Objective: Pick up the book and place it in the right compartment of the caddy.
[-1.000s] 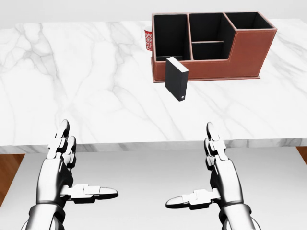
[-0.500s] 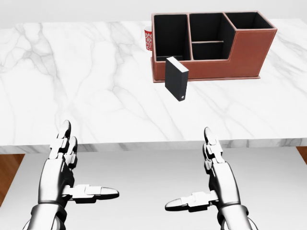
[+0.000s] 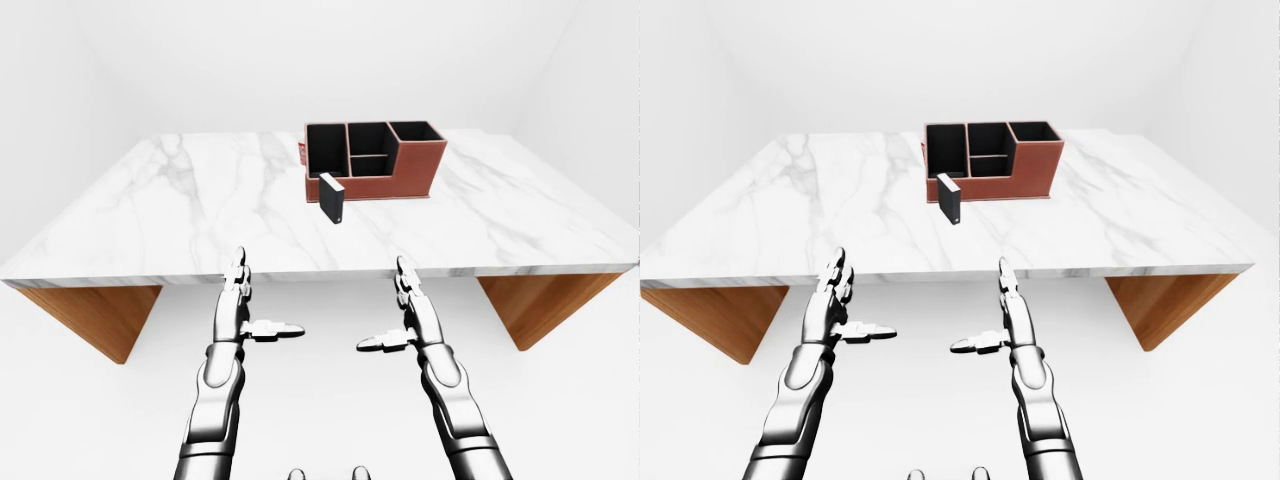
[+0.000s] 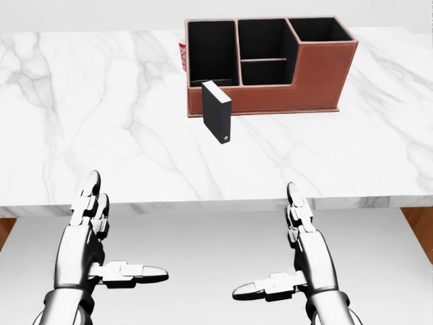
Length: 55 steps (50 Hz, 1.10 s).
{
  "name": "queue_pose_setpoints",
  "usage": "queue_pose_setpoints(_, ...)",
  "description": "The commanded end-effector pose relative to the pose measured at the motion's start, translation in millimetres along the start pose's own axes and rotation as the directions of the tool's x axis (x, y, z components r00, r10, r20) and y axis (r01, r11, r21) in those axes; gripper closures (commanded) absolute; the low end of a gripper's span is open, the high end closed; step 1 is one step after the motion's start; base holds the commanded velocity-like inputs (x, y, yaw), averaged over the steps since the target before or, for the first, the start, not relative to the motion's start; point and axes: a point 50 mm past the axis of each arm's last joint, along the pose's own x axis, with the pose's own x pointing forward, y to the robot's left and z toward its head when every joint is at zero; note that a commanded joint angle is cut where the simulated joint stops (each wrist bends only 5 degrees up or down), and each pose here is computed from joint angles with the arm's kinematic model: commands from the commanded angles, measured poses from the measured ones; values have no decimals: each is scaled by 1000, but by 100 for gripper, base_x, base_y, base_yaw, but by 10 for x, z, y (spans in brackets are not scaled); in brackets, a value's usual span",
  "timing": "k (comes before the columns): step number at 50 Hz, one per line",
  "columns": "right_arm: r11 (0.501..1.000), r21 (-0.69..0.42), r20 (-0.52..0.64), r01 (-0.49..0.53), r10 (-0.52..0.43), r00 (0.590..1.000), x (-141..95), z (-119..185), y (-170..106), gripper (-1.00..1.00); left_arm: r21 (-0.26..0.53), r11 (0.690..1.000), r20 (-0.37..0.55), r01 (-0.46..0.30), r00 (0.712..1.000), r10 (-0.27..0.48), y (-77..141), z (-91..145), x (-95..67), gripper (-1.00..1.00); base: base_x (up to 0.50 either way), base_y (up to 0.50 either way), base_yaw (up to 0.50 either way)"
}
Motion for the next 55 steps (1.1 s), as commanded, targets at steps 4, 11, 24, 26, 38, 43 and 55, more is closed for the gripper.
queue_pose_setpoints(4,1000,-6,-12,-1,1,1000,0,-27,4,-100,6,1000,-2,2,1000,-2,-6,-11,-1,-100,0,-29,0)
queue_pose_setpoints(11,1000,-14,-16,2,-2,1000,2,-35,5,-100,9,1000,-3,2,1000,-2,-8,-16,-1,-100,0,-28,0)
queue_pose_setpoints(24,999,-33,-28,14,-15,999,18,-59,2,-100,9,1000,-3,6,1000,-6,-12,-18,3,-100,0,-13,0)
queue_pose_setpoints(26,999,-36,-30,14,-16,999,19,-64,3,-100,9,1000,-3,6,1000,-6,-10,-19,4,-100,0,0,0)
queue_pose_setpoints(38,999,-53,-37,8,-10,999,6,-80,14,-100,10,1000,-1,7,1000,-7,-15,-19,3,-100,15,-1,0)
queue_pose_setpoints(43,998,-54,-43,9,-12,999,10,-93,12,-100,10,1000,-2,6,1000,-6,-14,-16,-1,-100,25,-1,0)
queue_pose_setpoints(55,998,-60,-54,13,-16,998,10,-118,15,-100,10,1000,-2,5,1000,-5,-9,-25,2,-100,26,-1,0)
